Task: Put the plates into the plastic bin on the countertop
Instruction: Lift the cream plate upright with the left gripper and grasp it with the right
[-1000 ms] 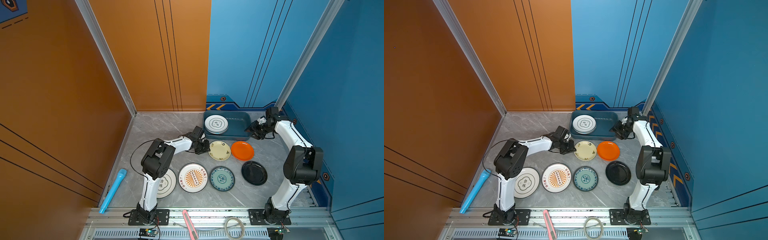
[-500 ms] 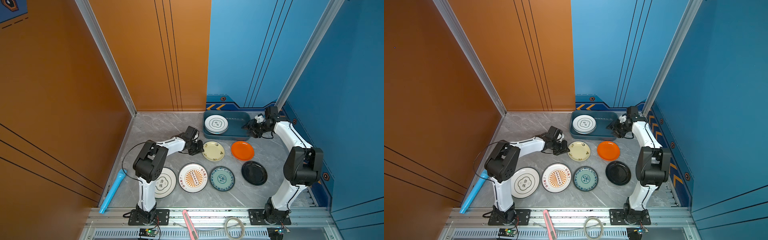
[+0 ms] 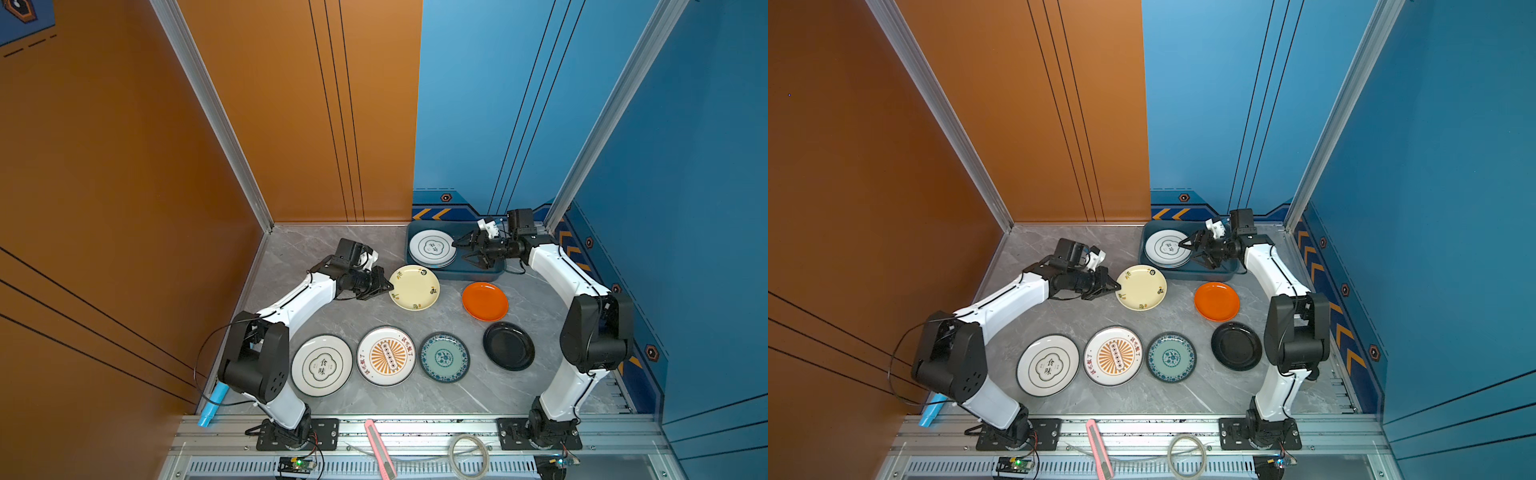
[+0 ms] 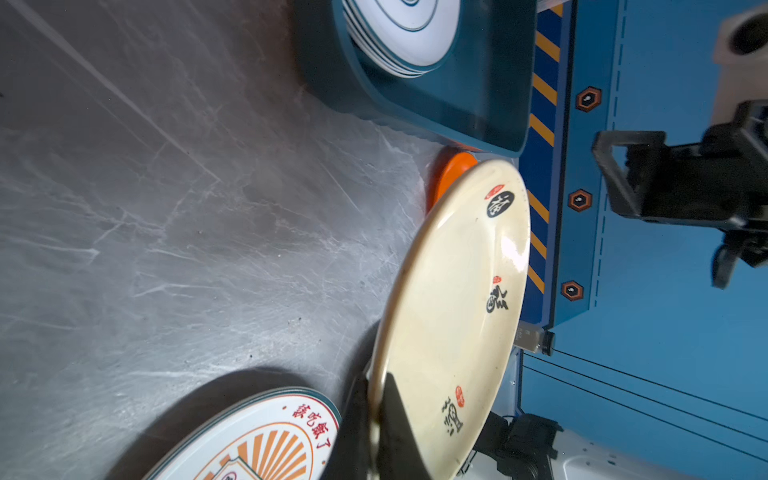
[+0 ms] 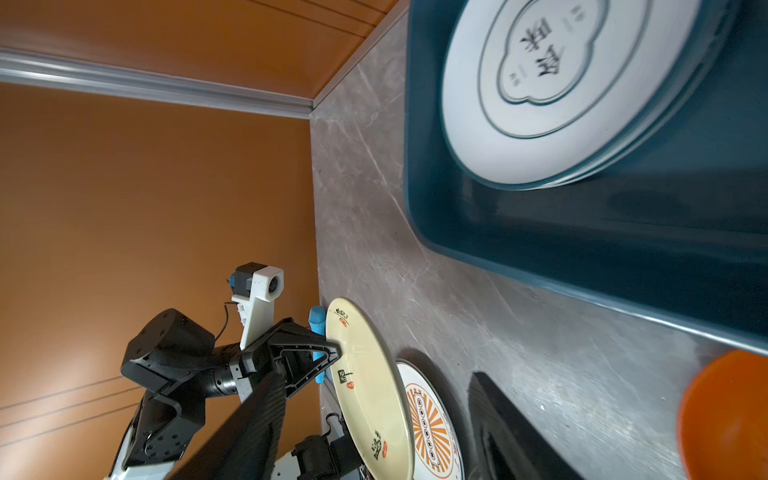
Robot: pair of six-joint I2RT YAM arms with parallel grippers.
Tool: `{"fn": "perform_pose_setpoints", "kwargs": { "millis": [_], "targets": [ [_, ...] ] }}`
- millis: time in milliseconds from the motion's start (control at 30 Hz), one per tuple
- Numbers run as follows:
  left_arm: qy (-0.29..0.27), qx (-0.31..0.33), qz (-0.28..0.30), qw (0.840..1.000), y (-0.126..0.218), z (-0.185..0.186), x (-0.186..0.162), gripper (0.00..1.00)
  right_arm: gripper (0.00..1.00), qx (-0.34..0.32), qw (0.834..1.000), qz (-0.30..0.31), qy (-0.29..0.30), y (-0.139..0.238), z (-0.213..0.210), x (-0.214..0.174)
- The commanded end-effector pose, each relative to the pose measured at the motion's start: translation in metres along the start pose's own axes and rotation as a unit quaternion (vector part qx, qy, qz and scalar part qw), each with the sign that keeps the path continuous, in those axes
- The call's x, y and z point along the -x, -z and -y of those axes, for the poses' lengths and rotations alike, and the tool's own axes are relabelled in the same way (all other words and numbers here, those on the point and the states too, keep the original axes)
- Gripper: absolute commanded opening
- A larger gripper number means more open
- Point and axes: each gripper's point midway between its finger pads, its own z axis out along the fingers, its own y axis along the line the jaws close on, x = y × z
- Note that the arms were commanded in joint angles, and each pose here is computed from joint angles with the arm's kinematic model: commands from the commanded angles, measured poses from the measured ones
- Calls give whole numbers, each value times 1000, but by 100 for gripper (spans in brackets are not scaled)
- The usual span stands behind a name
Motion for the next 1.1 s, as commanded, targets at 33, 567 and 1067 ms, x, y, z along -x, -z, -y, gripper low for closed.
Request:
{"fn": "perform_pose_setpoints", "kwargs": {
  "millis": [33,567,1067],
  "targets": [
    [-4,-22,-9,1000,11,14,-1,0,72,37,999,-30,21,-18,-21,-8],
    [-14,-44,7,999,12,42,28,0,66,46,995,-84,32,-43,-34,-38],
    [-12,-50,19,998,-8,61,65,0,27,59,990,-122,39,-64,-44,-56]
  ]
}}
